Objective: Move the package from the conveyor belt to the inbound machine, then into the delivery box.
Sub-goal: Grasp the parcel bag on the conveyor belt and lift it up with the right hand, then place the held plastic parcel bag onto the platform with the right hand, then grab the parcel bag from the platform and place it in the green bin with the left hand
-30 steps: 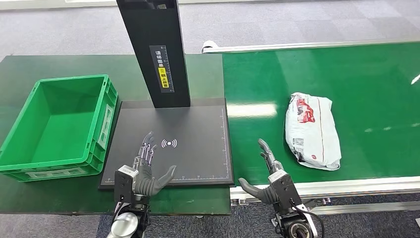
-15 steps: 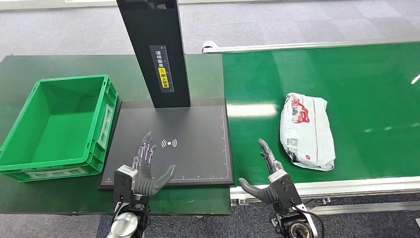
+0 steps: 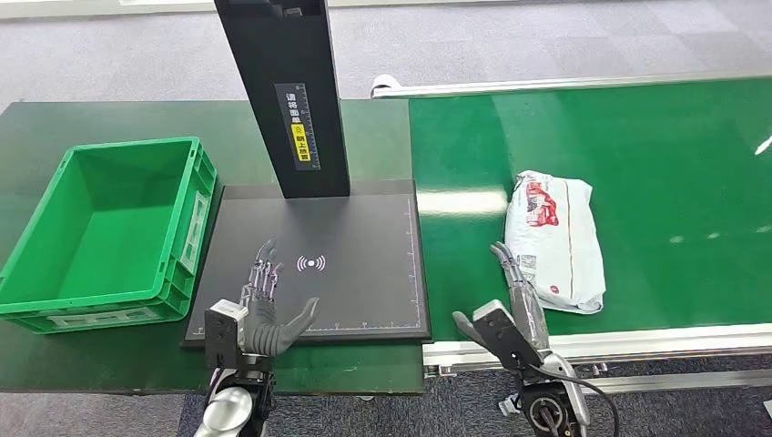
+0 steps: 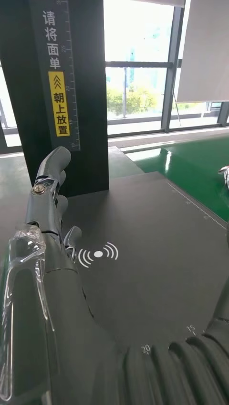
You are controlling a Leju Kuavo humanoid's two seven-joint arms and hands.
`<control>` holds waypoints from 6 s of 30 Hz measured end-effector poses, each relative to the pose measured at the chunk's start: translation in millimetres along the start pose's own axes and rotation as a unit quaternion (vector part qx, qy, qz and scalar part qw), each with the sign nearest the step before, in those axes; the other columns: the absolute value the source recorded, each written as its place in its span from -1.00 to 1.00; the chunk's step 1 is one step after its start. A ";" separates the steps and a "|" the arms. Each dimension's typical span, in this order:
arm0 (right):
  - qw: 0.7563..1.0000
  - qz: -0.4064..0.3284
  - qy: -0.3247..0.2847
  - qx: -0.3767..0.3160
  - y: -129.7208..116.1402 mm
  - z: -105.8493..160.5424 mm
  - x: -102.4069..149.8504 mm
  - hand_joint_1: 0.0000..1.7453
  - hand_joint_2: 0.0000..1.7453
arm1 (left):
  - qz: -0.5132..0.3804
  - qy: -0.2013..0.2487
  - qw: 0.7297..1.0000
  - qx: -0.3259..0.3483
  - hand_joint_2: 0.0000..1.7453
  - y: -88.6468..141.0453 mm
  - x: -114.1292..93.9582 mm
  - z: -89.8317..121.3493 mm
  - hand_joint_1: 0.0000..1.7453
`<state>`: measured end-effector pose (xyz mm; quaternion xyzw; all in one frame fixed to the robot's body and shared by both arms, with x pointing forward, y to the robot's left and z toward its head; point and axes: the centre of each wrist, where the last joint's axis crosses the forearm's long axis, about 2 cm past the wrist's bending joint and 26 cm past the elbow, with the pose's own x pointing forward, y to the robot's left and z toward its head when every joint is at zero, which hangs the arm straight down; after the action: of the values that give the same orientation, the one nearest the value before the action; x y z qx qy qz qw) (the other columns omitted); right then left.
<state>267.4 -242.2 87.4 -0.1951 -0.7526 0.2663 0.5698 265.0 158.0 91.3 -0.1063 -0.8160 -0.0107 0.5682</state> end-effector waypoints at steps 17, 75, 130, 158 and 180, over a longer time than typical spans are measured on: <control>0.972 0.235 0.001 0.013 -16.2 -67.4 -8.5 -1.00 1.00 | 0.012 -0.004 1.000 0.003 1.00 -3.5 1.5 -5.5 -1.00; 0.990 -0.049 0.117 0.059 -8.4 -81.1 -44.3 1.00 1.00 | 0.004 -0.005 1.000 0.013 1.00 -2.9 -0.7 -16.5 -1.00; 0.965 -0.192 -0.093 0.155 29.4 -75.2 74.9 -1.00 1.00 | -0.034 -0.016 0.996 0.079 1.00 28.1 9.7 -15.0 -1.00; 0.944 -0.310 -0.110 0.000 -26.6 -26.0 48.8 -1.00 1.00 | -0.003 0.033 0.997 -0.072 1.00 -33.5 -3.3 -3.9 -1.00; 0.932 -0.345 -0.114 0.001 -18.8 -16.4 54.0 -1.00 1.00 | -0.246 0.009 0.963 -0.109 1.00 -63.5 -28.2 6.9 -1.00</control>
<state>268.5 -221.7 143.2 0.1085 -0.8332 0.0740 0.5372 256.2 92.3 69.1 0.0364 -0.8059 -0.2397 0.5401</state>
